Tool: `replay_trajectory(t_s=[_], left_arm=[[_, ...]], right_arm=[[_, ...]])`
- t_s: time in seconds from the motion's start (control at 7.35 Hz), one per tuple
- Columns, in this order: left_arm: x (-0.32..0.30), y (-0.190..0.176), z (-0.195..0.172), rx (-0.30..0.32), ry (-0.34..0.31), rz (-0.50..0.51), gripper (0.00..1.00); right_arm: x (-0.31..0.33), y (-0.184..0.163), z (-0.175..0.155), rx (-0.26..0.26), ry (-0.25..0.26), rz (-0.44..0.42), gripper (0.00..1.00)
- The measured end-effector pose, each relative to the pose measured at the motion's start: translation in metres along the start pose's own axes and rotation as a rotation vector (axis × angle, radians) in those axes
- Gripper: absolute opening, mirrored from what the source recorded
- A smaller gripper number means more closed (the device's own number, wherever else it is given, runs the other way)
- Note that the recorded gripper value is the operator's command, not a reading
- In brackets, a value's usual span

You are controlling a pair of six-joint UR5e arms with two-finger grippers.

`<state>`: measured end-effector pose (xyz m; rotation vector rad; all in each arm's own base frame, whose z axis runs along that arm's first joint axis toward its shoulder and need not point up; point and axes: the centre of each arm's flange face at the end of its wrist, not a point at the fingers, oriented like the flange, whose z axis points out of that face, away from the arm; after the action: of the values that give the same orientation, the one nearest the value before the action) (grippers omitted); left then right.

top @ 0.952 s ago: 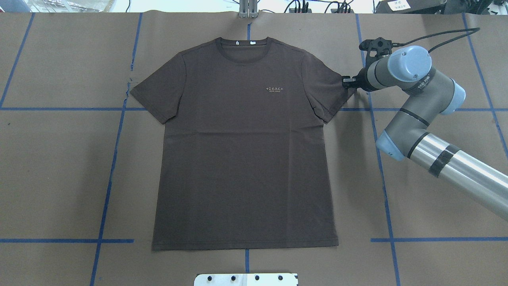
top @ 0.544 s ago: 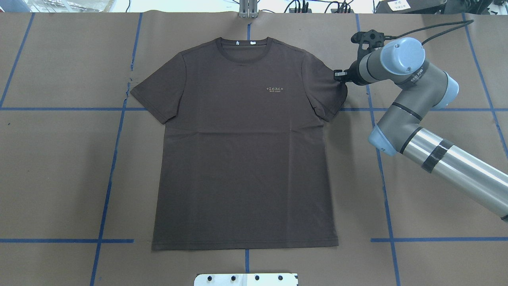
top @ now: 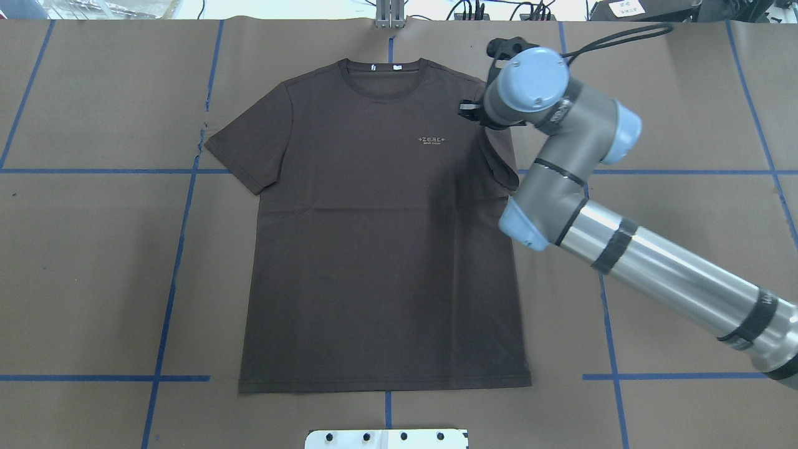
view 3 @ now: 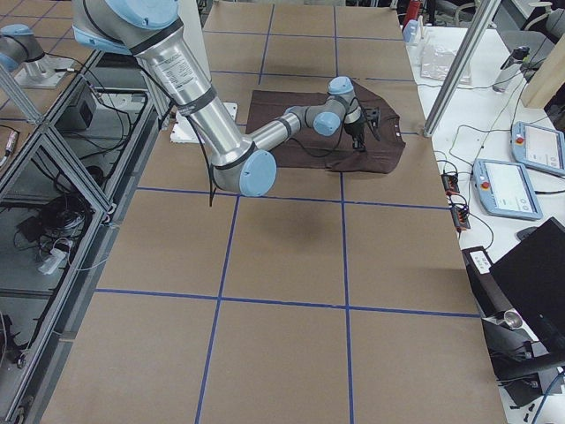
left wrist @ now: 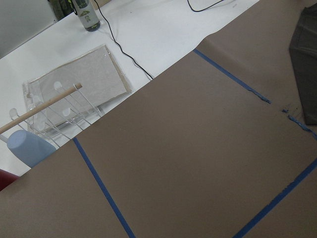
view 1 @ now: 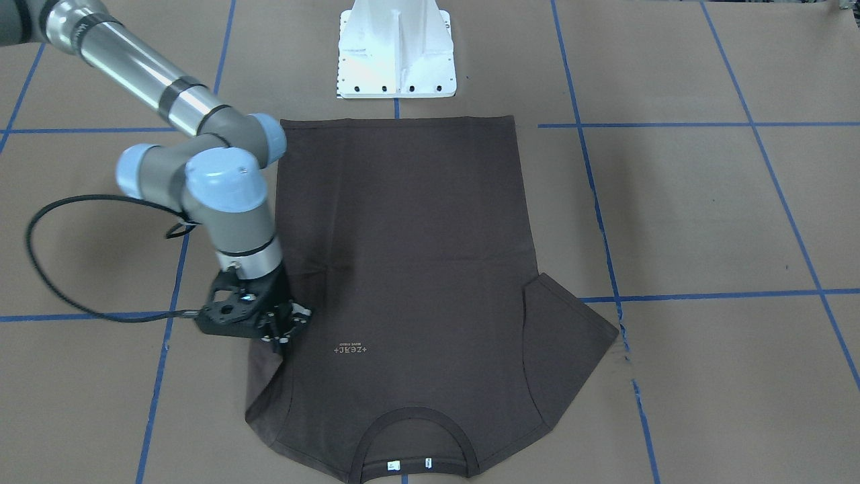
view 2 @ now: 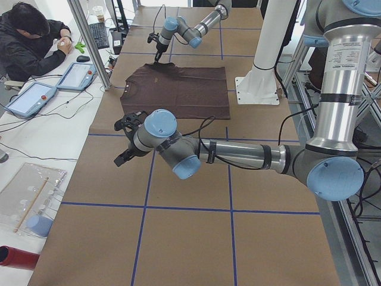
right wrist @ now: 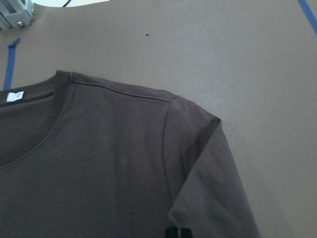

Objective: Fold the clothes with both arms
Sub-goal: 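Grasp the sleeve with the right gripper and fold it inward onto the shirt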

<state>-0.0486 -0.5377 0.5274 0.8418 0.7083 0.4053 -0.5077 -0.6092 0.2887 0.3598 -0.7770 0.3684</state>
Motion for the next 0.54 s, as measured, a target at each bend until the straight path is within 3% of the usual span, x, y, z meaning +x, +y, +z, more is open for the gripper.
replay_trajectory(t_s=[0.27, 0.41, 0.54], left_arm=[[0.0, 0.0, 0.0, 0.001, 0.0, 0.001, 1.0], [0.0, 0.0, 0.0, 0.001, 0.0, 0.001, 1.0], [0.0, 0.0, 0.0, 0.001, 0.0, 0.001, 1.0]], right_arm=[[-0.044, 0.019, 0.01, 0.029, 0.022, 0.016, 0.0], [-0.049, 0.024, 0.013, 0.033, 0.027, 0.013, 0.99], [-0.049, 0.027, 0.016, 0.035, 0.034, 0.005, 1.0]])
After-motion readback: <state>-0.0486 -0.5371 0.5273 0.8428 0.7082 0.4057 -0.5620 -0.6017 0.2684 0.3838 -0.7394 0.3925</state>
